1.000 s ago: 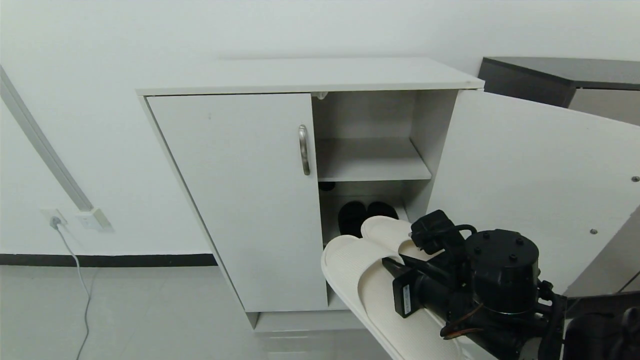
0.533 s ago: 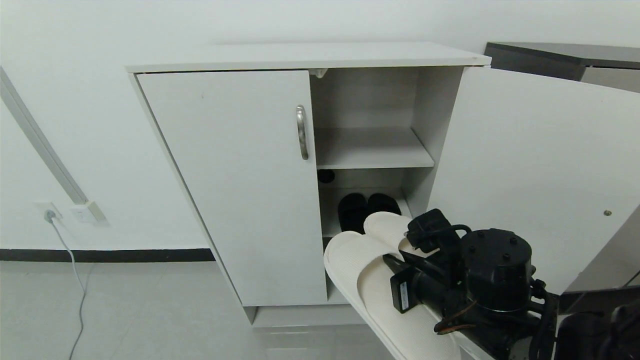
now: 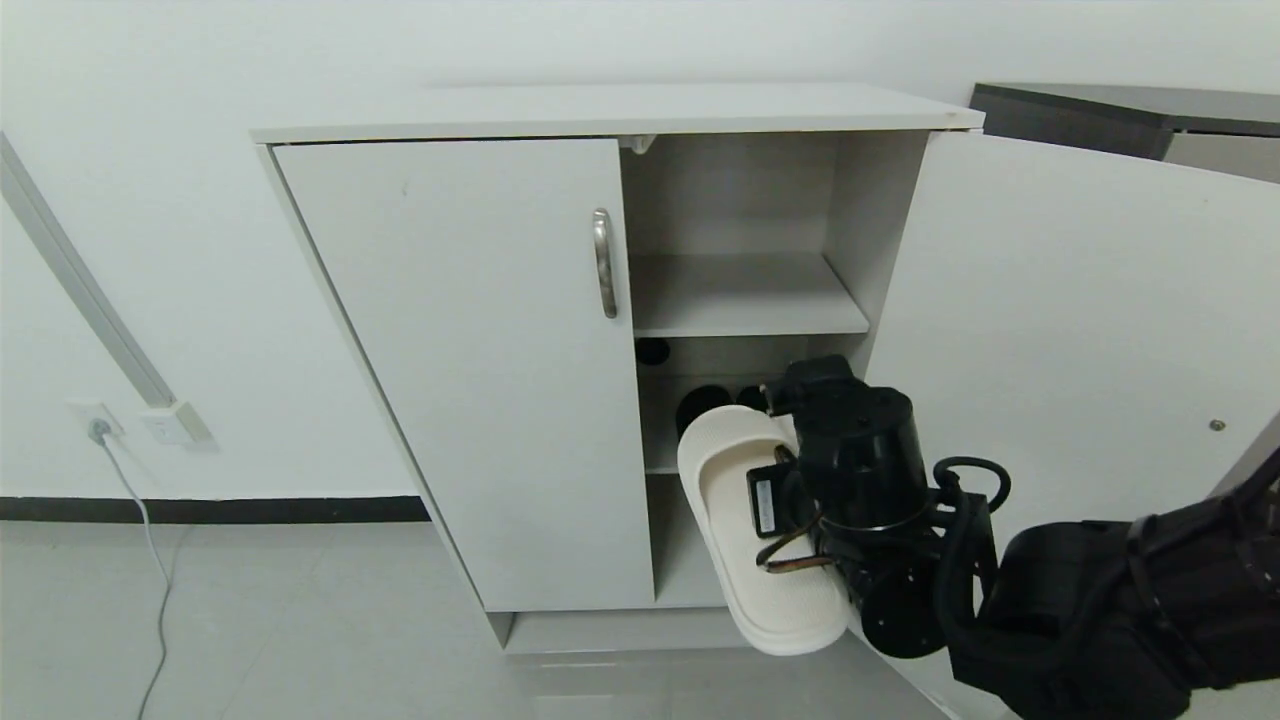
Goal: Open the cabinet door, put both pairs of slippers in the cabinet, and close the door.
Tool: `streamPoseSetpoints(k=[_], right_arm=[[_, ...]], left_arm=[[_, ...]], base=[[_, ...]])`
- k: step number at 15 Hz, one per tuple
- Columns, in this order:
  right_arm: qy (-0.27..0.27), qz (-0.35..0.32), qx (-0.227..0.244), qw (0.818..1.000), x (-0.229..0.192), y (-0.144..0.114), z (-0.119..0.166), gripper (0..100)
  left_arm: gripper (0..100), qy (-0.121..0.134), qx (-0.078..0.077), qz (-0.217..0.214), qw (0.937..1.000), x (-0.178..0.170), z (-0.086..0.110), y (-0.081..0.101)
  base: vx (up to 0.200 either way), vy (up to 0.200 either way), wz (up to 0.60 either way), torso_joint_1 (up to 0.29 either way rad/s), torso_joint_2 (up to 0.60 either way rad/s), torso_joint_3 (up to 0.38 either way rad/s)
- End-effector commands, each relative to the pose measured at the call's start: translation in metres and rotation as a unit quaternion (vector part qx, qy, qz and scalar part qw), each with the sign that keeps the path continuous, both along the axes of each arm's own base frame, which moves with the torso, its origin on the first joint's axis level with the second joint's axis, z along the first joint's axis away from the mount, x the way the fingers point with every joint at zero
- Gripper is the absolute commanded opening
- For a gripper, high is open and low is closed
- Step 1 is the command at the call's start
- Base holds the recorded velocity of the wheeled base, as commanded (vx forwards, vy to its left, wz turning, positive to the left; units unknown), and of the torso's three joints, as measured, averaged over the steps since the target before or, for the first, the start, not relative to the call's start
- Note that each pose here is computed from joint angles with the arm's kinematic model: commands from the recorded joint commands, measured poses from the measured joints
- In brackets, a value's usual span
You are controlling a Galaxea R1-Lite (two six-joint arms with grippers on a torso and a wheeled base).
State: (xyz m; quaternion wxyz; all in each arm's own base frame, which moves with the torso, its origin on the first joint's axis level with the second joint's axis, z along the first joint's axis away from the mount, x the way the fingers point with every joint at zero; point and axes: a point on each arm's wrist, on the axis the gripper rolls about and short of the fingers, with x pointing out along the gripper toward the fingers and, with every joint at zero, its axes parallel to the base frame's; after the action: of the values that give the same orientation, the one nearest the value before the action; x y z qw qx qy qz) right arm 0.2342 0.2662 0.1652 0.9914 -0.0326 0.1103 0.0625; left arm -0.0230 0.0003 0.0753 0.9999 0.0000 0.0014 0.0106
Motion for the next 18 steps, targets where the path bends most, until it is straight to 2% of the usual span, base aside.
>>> streamPoseSetpoints(k=[1,5,12,18], right_arm=[[-0.032,-0.007,0.049,0.998,0.004,0.013,0.038,0],[-0.028,-0.026,0.06,0.997,0.019,0.012,0.064,0],[-0.011,-0.039,0.055,0.998,0.028,0.011,0.062,0],[-0.011,-0.037,0.055,0.998,0.03,0.011,0.061,0]], left_arm=[[0,0.001,0.0,0.0,1.0,0.0,0.0,0.0],[0,0.001,-0.001,0.001,1.0,0.0,0.0,0.0],[0,0.001,-0.001,0.001,1.0,0.0,0.0,0.0],[0,0.001,0.001,0.001,1.0,0.0,0.0,0.0]], base=[[0.0,0.0,0.0,0.0,0.0,0.0],[0.0,0.0,0.0,0.0,0.0,0.0],[0.0,0.0,0.0,0.0,0.0,0.0],[0.2,0.0,0.0,0.002,0.0,0.006]])
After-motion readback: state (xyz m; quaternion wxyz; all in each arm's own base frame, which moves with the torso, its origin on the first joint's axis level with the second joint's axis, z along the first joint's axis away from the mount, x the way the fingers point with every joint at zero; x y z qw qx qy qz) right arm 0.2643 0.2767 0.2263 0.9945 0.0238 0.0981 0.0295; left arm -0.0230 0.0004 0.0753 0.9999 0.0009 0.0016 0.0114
